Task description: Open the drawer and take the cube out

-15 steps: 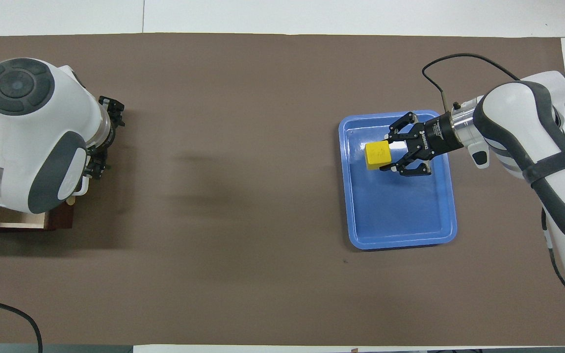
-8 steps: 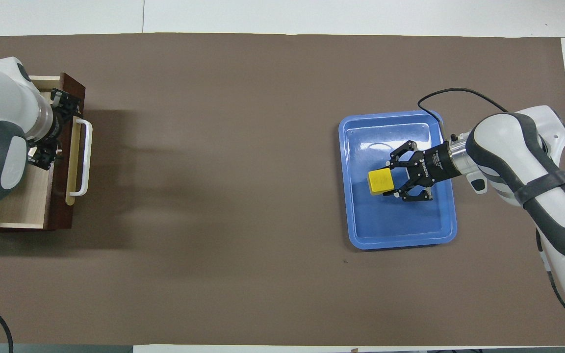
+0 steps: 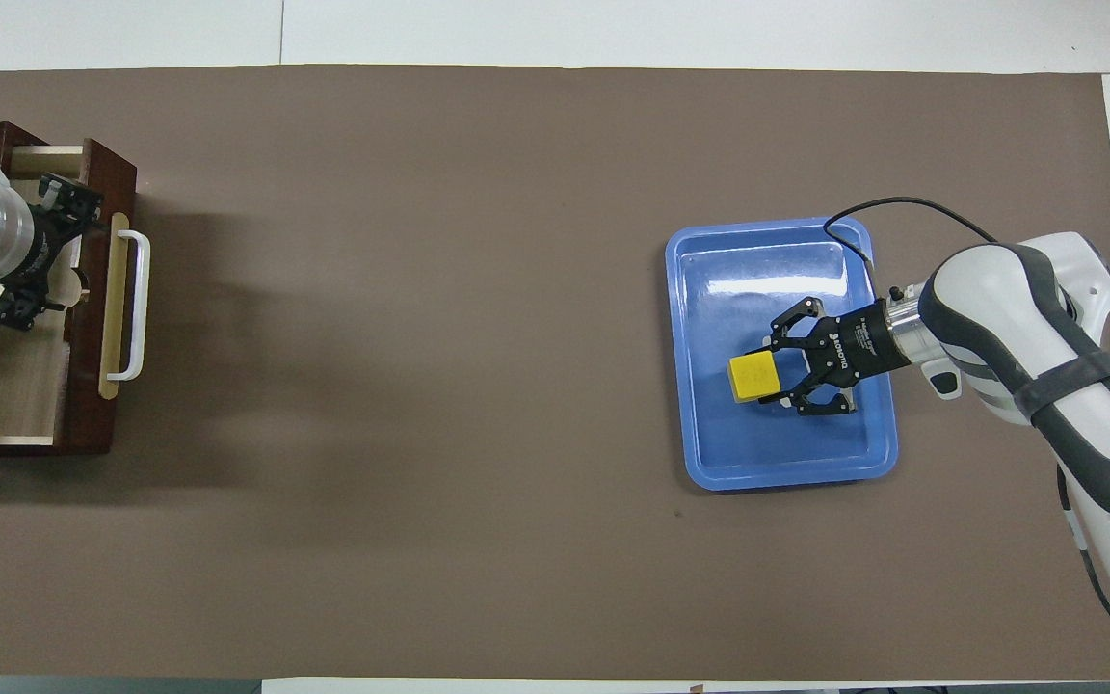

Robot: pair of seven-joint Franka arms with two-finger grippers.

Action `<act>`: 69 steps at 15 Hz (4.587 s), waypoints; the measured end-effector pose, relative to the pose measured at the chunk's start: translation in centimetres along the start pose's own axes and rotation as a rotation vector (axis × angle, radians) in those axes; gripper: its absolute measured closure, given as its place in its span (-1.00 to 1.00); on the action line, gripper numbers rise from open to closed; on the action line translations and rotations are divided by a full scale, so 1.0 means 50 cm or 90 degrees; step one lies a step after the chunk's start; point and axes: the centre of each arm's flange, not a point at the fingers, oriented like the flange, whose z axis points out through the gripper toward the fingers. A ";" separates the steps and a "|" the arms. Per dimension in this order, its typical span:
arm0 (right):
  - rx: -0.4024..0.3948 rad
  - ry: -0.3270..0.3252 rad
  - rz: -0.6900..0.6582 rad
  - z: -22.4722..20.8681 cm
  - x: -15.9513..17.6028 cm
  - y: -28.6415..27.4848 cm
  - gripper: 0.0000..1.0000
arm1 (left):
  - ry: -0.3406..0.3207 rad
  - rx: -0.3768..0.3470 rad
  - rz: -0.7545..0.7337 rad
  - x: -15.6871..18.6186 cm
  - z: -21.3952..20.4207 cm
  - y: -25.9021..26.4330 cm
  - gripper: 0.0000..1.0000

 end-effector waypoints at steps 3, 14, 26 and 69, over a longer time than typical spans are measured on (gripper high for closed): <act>-0.003 -0.001 0.002 0.004 0.003 0.007 -0.12 | 0.007 0.007 0.008 0.020 0.005 -0.012 -1.00; -0.032 -0.007 0.010 0.058 0.023 0.070 -0.12 | 0.032 0.078 -0.088 -0.068 -0.058 0.024 -1.00; -0.030 0.000 0.000 0.087 0.007 0.080 -0.41 | 0.038 0.044 -0.169 -0.027 0.025 -0.031 -1.00; -0.380 0.424 -0.782 -0.502 -0.482 0.157 -1.00 | -0.133 -0.077 0.608 -0.088 -0.317 -0.041 -1.00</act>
